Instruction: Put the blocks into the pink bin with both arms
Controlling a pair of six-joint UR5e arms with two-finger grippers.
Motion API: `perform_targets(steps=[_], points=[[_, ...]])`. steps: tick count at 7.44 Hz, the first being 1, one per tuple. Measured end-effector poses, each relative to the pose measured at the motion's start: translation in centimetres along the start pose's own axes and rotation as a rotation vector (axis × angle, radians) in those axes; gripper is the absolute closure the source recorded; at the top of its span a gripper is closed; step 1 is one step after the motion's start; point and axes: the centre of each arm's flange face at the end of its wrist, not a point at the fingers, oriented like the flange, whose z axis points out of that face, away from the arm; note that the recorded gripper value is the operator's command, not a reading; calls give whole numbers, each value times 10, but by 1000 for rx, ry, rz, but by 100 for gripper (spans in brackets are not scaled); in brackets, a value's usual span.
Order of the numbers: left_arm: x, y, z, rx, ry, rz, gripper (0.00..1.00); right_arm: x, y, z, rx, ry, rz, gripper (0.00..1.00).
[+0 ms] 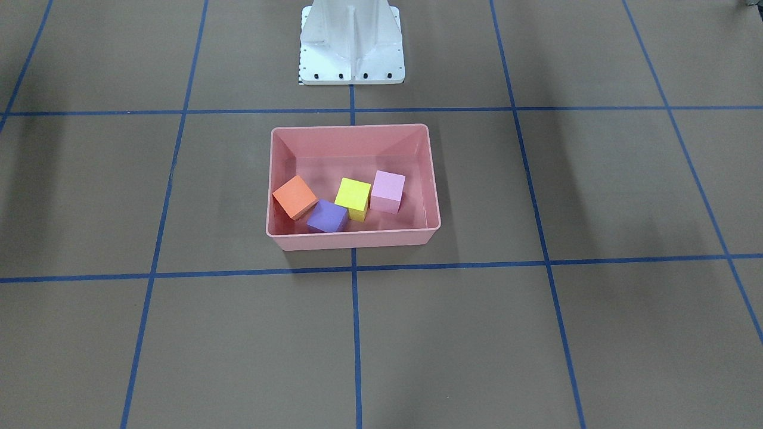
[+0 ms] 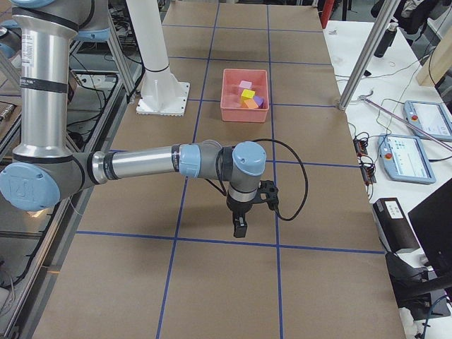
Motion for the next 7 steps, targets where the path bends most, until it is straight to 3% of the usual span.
perform_targets(steps=[7], points=[[-1,5,2,-4,4,-5,0,5,9,8,-17,-5,13,0]])
